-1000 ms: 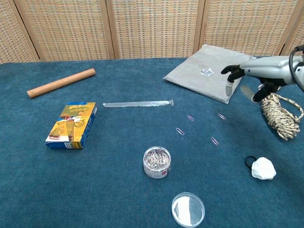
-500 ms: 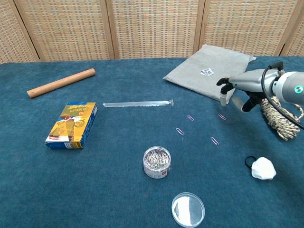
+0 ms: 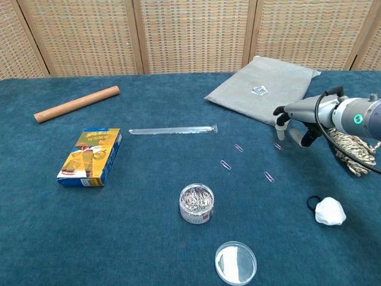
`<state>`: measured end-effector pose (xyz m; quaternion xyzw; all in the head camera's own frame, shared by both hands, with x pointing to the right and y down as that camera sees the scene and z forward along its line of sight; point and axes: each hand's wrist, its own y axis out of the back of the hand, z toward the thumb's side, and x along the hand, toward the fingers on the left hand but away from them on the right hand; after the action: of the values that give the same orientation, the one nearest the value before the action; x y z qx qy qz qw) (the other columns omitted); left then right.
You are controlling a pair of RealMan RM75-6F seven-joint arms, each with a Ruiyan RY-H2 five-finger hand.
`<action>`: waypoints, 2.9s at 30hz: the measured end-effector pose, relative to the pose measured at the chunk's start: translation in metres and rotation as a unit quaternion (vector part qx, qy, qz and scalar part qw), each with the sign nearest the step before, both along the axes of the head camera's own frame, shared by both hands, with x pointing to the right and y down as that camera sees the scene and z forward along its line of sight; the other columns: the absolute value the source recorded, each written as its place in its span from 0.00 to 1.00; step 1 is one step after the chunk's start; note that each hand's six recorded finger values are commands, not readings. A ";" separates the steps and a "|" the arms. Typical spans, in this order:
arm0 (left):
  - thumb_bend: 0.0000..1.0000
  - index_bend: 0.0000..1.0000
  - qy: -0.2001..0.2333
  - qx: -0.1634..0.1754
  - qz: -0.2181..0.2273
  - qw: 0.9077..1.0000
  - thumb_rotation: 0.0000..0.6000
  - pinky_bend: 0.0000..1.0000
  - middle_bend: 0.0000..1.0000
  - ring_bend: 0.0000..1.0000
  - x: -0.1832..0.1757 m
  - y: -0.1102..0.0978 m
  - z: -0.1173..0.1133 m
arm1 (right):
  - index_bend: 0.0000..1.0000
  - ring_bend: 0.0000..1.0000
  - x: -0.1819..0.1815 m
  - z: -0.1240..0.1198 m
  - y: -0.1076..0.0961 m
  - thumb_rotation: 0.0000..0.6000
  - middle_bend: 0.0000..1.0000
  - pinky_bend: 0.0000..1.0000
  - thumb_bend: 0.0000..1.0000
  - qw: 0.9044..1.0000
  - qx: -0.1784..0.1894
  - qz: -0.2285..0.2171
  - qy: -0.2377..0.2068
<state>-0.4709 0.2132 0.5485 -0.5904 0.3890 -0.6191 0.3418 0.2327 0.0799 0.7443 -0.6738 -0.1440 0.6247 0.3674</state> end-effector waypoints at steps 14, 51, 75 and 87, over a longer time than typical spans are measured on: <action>0.00 0.00 0.001 0.003 0.001 1.000 1.00 0.00 0.00 0.00 0.000 0.000 -0.002 | 0.38 0.00 -0.022 -0.004 0.015 1.00 0.00 0.00 0.75 0.999 -0.013 -0.036 -0.007; 0.00 0.00 0.004 0.002 -0.004 1.000 1.00 0.00 0.00 0.00 -0.003 -0.002 -0.002 | 0.49 0.00 -0.031 0.002 0.005 1.00 0.00 0.00 0.30 0.999 0.027 -0.005 -0.042; 0.00 0.00 0.002 -0.002 -0.006 1.000 1.00 0.00 0.00 0.00 -0.004 -0.002 0.001 | 0.49 0.00 -0.030 0.019 0.005 1.00 0.00 0.00 0.30 1.000 0.008 0.001 -0.023; 0.00 0.00 0.000 -0.004 -0.007 1.000 1.00 0.00 0.00 0.00 -0.004 -0.002 0.003 | 0.66 0.00 -0.031 0.022 0.006 1.00 0.00 0.00 0.39 1.000 0.009 -0.004 -0.024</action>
<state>-0.4754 0.2109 0.5513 -0.5893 0.3905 -0.6229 0.3350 0.2014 0.0854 0.7666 -0.6858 -0.1555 0.6058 0.3722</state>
